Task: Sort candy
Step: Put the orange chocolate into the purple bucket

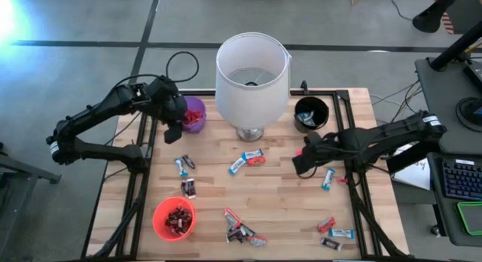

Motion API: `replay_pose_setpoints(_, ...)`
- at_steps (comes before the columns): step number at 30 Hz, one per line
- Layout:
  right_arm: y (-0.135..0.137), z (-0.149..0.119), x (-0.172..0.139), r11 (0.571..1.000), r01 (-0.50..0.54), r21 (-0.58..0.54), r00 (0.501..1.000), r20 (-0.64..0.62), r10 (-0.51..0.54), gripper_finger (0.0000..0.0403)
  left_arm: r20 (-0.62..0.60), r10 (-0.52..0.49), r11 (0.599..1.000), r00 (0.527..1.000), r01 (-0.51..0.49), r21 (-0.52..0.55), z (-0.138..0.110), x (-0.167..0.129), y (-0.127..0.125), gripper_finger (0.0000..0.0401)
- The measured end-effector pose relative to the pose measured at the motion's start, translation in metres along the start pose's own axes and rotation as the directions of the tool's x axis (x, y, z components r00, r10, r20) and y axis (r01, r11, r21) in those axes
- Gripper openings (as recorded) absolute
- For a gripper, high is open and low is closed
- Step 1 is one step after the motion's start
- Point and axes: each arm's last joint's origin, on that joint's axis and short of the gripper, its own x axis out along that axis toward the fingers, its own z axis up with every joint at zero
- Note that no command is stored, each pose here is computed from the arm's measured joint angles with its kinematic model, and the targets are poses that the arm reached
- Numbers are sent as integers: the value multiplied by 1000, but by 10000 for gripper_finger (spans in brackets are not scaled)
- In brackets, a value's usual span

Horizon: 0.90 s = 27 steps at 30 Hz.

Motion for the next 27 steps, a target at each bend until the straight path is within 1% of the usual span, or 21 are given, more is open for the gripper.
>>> replay_pose_setpoints(6, 45, -3, 0, 995, 9, -102, 999, 46, -4, 22, 26, -131, 991, 991, 132, -19, 1, -1, -5, 171)
replay_pose_setpoints(9, 71, -2, 1, 988, 2, -157, 999, 51, 6, 22, 40, -215, 976, 976, 216, -12, 1, -1, -8, 171)
replay_pose_setpoints(13, 104, 2, 4, 976, -5, -219, 998, 62, 19, 22, 22, -288, 957, 957, 288, -3, -1, -2, -15, 171)
replay_pose_setpoints(16, 127, 5, 5, 969, -10, -245, 994, 100, 36, 22, -5, -317, 949, 949, 317, 10, -5, -4, -22, 171)
replay_pose_setpoints(19, 147, 8, 4, 962, -29, -270, 992, 113, 62, 22, -24, -336, 941, 942, 337, 34, -9, -8, -29, 171)
replay_pose_setpoints(27, 187, 14, 8, 943, -60, -327, 984, 138, 110, 22, 0, -379, 922, 925, 378, 89, -15, -20, -46, 170)
